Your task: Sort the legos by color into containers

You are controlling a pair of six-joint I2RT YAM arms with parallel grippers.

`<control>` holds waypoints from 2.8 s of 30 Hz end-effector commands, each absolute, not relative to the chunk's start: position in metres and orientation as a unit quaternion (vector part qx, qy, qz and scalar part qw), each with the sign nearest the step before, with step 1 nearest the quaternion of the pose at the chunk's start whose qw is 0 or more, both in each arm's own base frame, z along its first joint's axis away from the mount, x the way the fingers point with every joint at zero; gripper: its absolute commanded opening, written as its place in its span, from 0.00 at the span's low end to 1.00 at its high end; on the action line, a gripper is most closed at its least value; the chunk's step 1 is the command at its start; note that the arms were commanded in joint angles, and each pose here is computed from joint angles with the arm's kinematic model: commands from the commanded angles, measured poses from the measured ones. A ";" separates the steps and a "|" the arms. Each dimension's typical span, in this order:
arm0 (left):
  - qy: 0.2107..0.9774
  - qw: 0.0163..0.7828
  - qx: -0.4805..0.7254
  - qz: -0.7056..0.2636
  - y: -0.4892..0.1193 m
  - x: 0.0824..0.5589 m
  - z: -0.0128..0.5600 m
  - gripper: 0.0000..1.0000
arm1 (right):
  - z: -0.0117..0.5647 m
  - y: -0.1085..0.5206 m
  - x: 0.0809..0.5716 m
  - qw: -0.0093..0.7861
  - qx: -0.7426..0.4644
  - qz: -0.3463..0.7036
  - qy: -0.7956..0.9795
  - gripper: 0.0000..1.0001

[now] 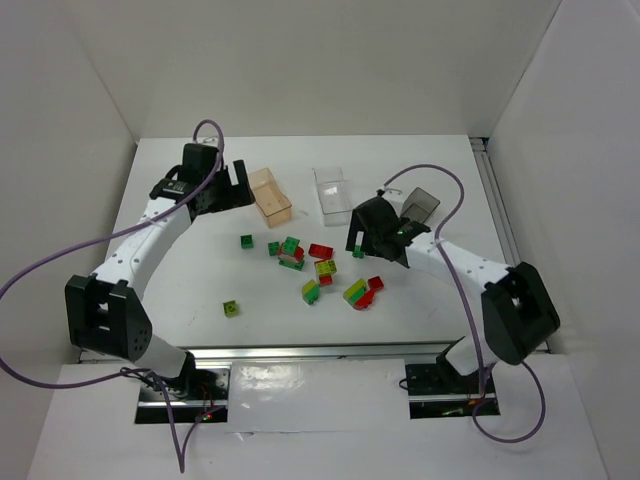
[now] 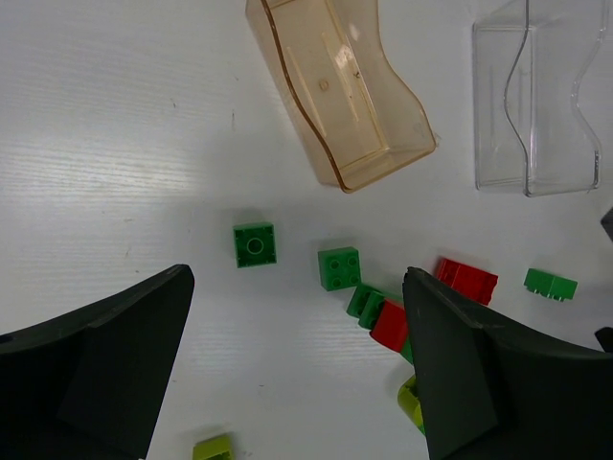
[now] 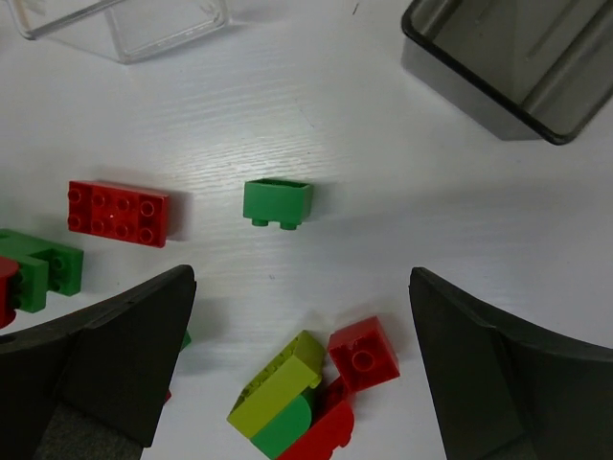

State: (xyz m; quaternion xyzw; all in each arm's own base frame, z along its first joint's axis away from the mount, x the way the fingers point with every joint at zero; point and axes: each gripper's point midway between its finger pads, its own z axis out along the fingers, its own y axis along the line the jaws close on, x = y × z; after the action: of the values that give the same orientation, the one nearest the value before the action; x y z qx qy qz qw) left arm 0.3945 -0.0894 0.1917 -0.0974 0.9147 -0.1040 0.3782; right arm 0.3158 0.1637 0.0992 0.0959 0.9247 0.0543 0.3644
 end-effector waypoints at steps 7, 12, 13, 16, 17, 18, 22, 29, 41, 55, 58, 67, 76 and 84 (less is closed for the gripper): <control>0.904 0.395 -0.063 -0.150 -0.106 0.391 0.209 1.00 | 0.060 0.194 0.360 0.351 0.092 0.045 0.931 0.96; 0.912 0.377 -0.064 -0.146 -0.106 0.392 0.193 0.97 | 0.035 0.193 0.364 0.333 0.101 0.031 0.937 0.83; 0.912 0.377 -0.064 -0.146 -0.106 0.392 0.193 0.97 | 0.031 0.194 0.365 0.331 0.100 0.030 0.938 0.80; 0.914 0.373 -0.065 -0.144 -0.106 0.393 0.189 0.96 | 0.029 0.195 0.367 0.330 0.100 0.029 0.938 0.64; 0.914 0.373 -0.065 -0.144 -0.106 0.393 0.189 0.96 | 0.033 0.197 0.370 0.334 0.101 0.033 0.937 0.61; 0.916 0.369 -0.061 -0.142 -0.106 0.394 0.185 0.96 | 0.029 0.197 0.369 0.331 0.100 0.030 0.938 0.55; 0.915 0.373 -0.061 -0.143 -0.106 0.396 0.189 0.96 | 0.036 0.197 0.370 0.334 0.096 0.030 0.937 0.34; 0.915 0.376 -0.067 -0.128 -0.101 0.401 0.197 0.93 | 0.104 0.206 0.395 0.392 0.081 0.049 0.915 0.25; 0.913 0.379 -0.135 -0.071 -0.076 0.399 0.191 1.00 | 0.145 0.249 0.502 0.444 0.049 0.064 0.892 0.25; 0.939 0.317 -0.128 -0.025 -0.083 0.379 0.140 0.90 | 0.185 0.249 0.544 0.480 0.050 0.083 0.872 0.88; 0.945 0.294 -0.138 -0.025 -0.086 0.380 0.120 0.84 | 0.204 0.237 0.522 0.489 0.051 0.088 0.866 0.86; 0.953 0.255 -0.161 -0.008 -0.092 0.391 0.061 0.87 | 0.208 0.192 0.453 0.480 0.060 0.087 0.871 0.91; 0.954 0.240 -0.178 0.010 -0.088 0.391 0.037 0.72 | 0.208 0.173 0.438 0.476 0.070 0.075 0.873 0.92; 0.957 0.228 -0.180 0.005 -0.090 0.387 0.032 0.72 | 0.209 0.158 0.429 0.474 0.079 0.056 0.875 0.92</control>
State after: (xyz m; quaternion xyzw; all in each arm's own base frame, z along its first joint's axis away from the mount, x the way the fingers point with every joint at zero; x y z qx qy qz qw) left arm 0.3869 -0.0890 0.0359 -0.1689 0.9583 0.0041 0.2304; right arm 0.4331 0.1712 0.1811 0.0648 0.8913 0.0571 0.4452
